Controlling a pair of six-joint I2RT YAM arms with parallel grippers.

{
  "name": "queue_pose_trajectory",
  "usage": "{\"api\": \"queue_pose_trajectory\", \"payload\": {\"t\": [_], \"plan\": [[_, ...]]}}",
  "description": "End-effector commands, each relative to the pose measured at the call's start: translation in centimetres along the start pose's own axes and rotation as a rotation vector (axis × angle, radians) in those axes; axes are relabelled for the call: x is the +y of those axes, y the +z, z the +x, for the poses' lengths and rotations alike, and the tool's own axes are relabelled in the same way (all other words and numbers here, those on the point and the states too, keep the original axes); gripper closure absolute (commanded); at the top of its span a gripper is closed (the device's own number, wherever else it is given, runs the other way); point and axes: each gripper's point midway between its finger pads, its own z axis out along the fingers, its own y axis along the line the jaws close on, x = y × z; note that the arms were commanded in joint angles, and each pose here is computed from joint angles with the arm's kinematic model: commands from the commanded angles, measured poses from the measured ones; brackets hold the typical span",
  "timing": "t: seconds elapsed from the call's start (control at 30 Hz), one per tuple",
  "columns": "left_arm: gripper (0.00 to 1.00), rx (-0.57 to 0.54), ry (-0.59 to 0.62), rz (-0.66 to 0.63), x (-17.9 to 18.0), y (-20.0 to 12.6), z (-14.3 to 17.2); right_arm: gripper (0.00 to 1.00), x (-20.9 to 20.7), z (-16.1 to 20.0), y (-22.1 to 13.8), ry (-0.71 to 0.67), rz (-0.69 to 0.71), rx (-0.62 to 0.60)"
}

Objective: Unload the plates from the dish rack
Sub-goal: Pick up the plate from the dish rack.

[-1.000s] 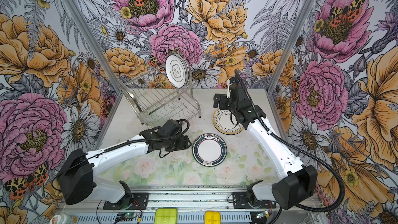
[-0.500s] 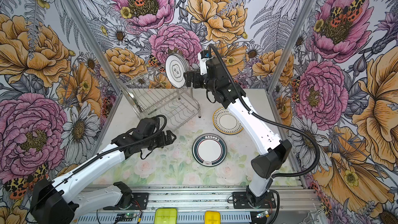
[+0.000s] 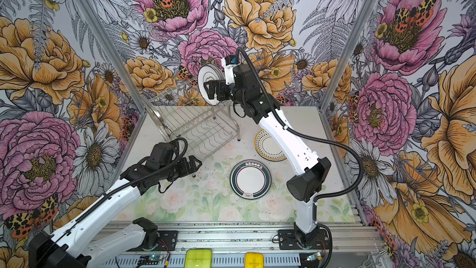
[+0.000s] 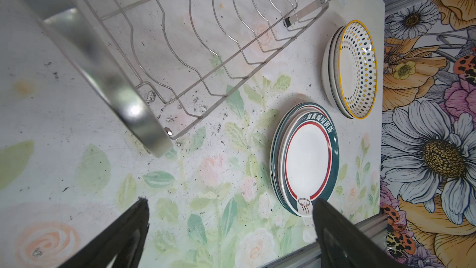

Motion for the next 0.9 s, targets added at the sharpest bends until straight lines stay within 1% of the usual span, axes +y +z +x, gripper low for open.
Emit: {"api": "queue_pose_trajectory", "payload": {"t": [0.0,0.17,0.73,0.87], "plan": [[0.01,0.001,0.017,0.020,0.2,-0.6,0.4,0.04,0.7,-0.2,0.7,0.000,-0.024,-0.006],[0.01,-0.003,0.001,0.015,0.5,-0.8,0.2,0.08,0.4,0.2,1.7,0.000,-0.011,-0.002],[0.01,-0.012,-0.008,0.019,0.8,-1.0,0.0,0.10,-0.7,0.7,2.8,-0.025,0.038,0.000],[0.01,-0.017,-0.006,0.023,0.8,-1.1,-0.1,0.13,-0.7,0.8,3.3,-0.024,0.031,0.003]]}}
